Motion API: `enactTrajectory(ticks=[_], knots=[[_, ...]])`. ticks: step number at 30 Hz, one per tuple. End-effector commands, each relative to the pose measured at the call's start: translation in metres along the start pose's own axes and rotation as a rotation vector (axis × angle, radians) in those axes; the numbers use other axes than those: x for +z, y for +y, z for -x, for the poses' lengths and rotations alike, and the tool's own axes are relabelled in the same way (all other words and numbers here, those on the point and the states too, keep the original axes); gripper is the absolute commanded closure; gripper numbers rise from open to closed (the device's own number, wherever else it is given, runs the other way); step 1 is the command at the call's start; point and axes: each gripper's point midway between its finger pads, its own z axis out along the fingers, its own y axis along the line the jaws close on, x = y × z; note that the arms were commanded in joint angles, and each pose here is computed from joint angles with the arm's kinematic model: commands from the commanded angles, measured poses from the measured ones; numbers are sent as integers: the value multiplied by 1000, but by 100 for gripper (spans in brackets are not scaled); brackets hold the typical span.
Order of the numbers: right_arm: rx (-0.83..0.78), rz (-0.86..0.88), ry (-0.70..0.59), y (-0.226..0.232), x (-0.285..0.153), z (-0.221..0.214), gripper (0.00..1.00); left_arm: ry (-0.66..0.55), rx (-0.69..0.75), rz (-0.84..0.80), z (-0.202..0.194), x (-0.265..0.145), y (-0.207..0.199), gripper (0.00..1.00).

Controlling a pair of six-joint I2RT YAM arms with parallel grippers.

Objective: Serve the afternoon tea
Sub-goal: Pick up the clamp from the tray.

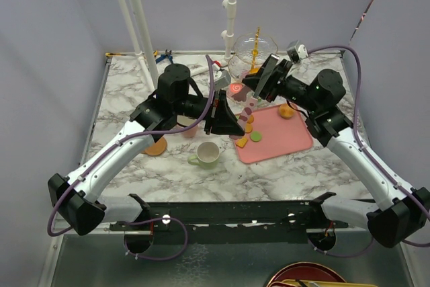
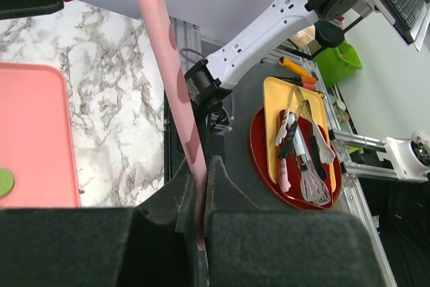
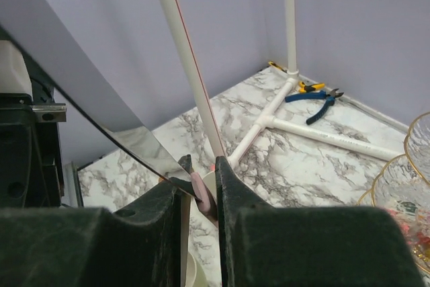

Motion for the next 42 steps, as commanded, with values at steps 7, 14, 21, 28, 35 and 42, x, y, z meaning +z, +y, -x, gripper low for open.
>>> enactTrajectory(ticks=[7, 14, 21, 28, 35, 42], knots=[[50, 164, 97, 14, -2, -10, 37, -17, 224, -186, 11, -10, -68, 100], [-8, 316, 215, 44, -43, -13, 0, -24, 249, -141, 6, -16, -58, 100], [-6, 420, 218, 53, -68, 4, 0, -19, 302, -38, -3, -17, -30, 100], [2, 519, 202, 61, -66, 6, 0, 6, 341, 17, -5, -12, -8, 100], [-67, 542, 148, 66, -67, 12, 0, 25, 351, 48, -7, -6, 13, 100], [-61, 586, 165, 69, -67, 11, 0, 28, 362, 51, 0, 0, 22, 100]])
